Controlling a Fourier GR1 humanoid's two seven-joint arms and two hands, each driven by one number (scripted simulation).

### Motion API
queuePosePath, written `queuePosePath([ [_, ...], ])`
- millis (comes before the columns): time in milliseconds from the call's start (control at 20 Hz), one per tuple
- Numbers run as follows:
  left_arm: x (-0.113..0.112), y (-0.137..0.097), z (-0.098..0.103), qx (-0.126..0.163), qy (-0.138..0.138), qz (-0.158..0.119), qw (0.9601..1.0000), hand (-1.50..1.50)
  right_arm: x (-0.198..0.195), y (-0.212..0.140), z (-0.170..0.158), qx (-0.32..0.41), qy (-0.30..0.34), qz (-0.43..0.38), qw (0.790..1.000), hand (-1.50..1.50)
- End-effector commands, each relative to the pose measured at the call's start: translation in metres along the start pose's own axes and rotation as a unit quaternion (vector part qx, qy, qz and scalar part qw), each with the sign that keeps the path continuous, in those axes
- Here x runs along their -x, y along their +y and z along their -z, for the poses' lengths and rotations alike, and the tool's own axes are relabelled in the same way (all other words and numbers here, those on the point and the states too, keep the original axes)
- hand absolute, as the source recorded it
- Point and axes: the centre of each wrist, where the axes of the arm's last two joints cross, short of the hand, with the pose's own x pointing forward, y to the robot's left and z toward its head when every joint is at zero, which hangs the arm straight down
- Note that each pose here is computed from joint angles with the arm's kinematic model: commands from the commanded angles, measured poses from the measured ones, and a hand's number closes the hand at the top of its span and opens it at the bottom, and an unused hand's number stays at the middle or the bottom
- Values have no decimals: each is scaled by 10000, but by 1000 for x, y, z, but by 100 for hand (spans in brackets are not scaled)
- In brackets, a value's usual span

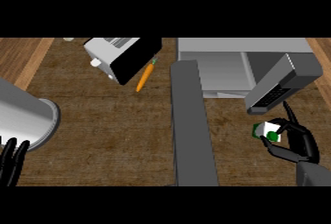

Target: Pick up the milk, place it into the microwave and close the microwave

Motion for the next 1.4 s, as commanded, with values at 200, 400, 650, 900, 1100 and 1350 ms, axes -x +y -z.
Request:
queuePosePath([
  [200, 0, 14, -7, -32, 62, -12, 10000, -150, -7, 23, 27, -465, -752, 681, 9937, 150],
  [400, -1, 10, -16, -38, 126, -30, 9999, -150, -4, 40, 15, -20, -857, 507, 9950, 150],
  [650, 8, 10, -13, -88, 72, 6, 9999, -150, -19, 65, 28, -206, -847, 742, 9934, 150],
  [900, 18, 13, -29, -71, 73, -143, 9998, -150, -51, 98, 37, -334, -1063, 800, 9905, 150],
  [1100, 9, 9, -21, -187, 94, -116, 9997, -150, -79, 104, 26, -305, -1017, 434, 9934, 150],
  [1350, 0, 17, -20, -141, 122, -100, 9998, -150, -103, 124, 64, -233, -920, -39, 9955, 150],
])
